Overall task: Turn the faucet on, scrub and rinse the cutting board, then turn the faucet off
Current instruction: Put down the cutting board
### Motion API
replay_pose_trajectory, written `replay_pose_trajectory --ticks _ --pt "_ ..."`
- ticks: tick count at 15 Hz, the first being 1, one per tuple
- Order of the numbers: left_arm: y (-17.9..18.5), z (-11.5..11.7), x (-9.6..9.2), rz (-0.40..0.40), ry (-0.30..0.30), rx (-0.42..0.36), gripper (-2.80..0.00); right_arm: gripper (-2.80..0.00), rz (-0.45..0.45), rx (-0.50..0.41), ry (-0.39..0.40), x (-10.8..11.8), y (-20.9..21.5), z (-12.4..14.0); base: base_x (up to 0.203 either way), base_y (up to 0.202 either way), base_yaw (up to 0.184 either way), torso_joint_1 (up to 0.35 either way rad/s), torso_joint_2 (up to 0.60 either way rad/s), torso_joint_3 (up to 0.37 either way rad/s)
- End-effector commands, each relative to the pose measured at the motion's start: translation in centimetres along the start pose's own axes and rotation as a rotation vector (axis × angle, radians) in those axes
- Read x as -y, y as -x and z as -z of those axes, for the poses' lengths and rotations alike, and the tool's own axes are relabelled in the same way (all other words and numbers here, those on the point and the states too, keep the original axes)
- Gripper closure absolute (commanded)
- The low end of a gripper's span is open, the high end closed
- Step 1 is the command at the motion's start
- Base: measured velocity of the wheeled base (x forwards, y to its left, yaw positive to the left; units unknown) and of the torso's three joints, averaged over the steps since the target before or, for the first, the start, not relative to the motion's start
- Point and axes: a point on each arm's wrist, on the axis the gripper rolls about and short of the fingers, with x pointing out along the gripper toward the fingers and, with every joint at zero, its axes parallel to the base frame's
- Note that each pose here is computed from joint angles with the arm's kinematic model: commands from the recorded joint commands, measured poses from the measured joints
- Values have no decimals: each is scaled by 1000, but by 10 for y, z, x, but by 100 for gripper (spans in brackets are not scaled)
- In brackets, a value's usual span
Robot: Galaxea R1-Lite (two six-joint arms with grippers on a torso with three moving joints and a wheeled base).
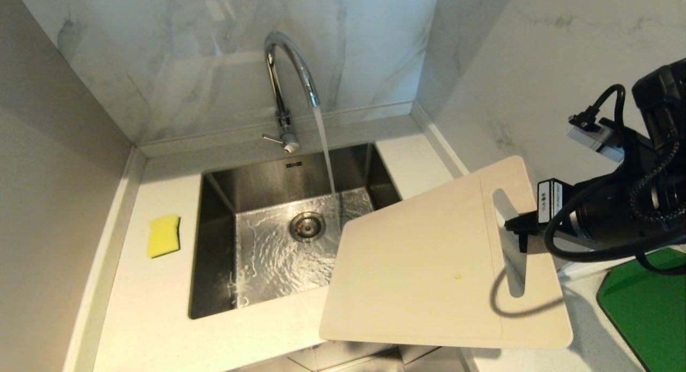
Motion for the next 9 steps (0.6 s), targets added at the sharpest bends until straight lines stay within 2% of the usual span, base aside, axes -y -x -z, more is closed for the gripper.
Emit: replay_pose_trajectory --ticks 1,7,9 --pt "0 0 0 -1 0 -3 0 0 22 -37 -8 4 -4 9 0 0 0 0 0 0" --pt "0 0 0 -1 0 -2 0 0 88 -115 -15 16 -26 28 0 0 0 0 0 0" --pt "0 0 0 -1 0 -2 0 0 161 -129 -11 22 -38 32 0 0 0 0 0 0"
